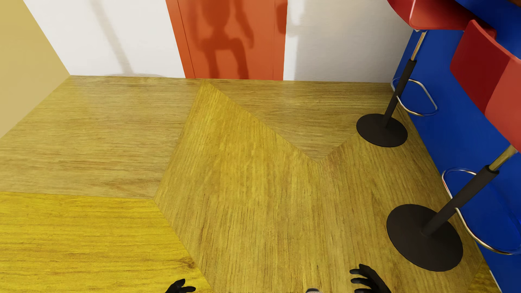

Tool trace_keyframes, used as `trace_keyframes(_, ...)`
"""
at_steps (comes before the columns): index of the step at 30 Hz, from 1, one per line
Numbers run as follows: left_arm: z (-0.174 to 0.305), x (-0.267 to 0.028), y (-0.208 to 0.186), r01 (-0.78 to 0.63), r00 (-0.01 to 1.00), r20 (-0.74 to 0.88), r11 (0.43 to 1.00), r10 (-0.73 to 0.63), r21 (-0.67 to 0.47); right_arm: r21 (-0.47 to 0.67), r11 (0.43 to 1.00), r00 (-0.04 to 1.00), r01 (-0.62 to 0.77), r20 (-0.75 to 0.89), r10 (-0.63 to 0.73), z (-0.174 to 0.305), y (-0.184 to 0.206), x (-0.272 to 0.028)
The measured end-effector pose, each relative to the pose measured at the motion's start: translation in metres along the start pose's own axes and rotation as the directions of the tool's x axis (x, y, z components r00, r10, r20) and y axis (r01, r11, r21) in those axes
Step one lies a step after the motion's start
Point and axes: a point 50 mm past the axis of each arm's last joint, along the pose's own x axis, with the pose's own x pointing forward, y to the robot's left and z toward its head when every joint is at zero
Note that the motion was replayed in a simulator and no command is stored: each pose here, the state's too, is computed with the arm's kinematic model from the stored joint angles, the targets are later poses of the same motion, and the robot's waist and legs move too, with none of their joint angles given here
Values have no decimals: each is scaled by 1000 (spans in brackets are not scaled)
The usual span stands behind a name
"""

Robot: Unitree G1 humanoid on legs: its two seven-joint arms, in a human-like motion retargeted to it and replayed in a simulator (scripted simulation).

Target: Go around the plant

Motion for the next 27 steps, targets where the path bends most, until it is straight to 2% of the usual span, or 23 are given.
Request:
trace_keyframes(4, 13, -1, 7, -12, 995, 101, 1000, 10, 15, 49, 999, 1000, -14, 24, 13, 2, -2, -2)
trace_keyframes(6, 12, -1, 21, -68, 993, 96, 997, 64, 43, 137, 991, 1000, -5, 20, 2, 5, 13, 1)
trace_keyframes(7, 9, 0, 18, -76, 994, 82, 996, 71, 52, 137, 990, 1000, -24, 23, 21, 10, 19, 3)
trace_keyframes(9, -11, -8, 8, -61, 997, 47, 998, 60, 28, 77, 996, 995, -44, 97, 37, 27, 7, 7)
trace_keyframes(10, -11, -7, 5, -40, 998, 40, 999, 39, 21, 45, 998, 993, -42, 108, 37, 23, -2, 4)
trace_keyframes(12, -18, -8, -4, 3, 1000, 6, 1000, -3, -16, 26, 997, 991, -72, 116, 68, 21, 5, 4)
trace_keyframes(14, -18, -6, -3, 5, 1000, -12, 1000, -5, 4, 19, 998, 993, -66, 101, 63, 17, 3, 2)
trace_keyframes(18, -1, -4, 2, -15, 999, 42, 998, 17, -60, 100, 994, 999, -35, -11, 37, 3, 9, 1)
trace_keyframes(22, -17, -8, -9, 46, 999, 4, 999, -46, 20, 40, 998, 996, -45, 83, 41, 17, -9, 5)
trace_keyframes(25, -11, -8, 13, -59, 998, 1, 998, 59, 2, 26, 1000, 999, -5, 42, 3, 2, -6, 1)
trace_keyframes(27, -20, -12, 41, -170, 985, -36, 985, 170, -7, 104, 994, 998, 27, -54, -21, -16, 12, -7)
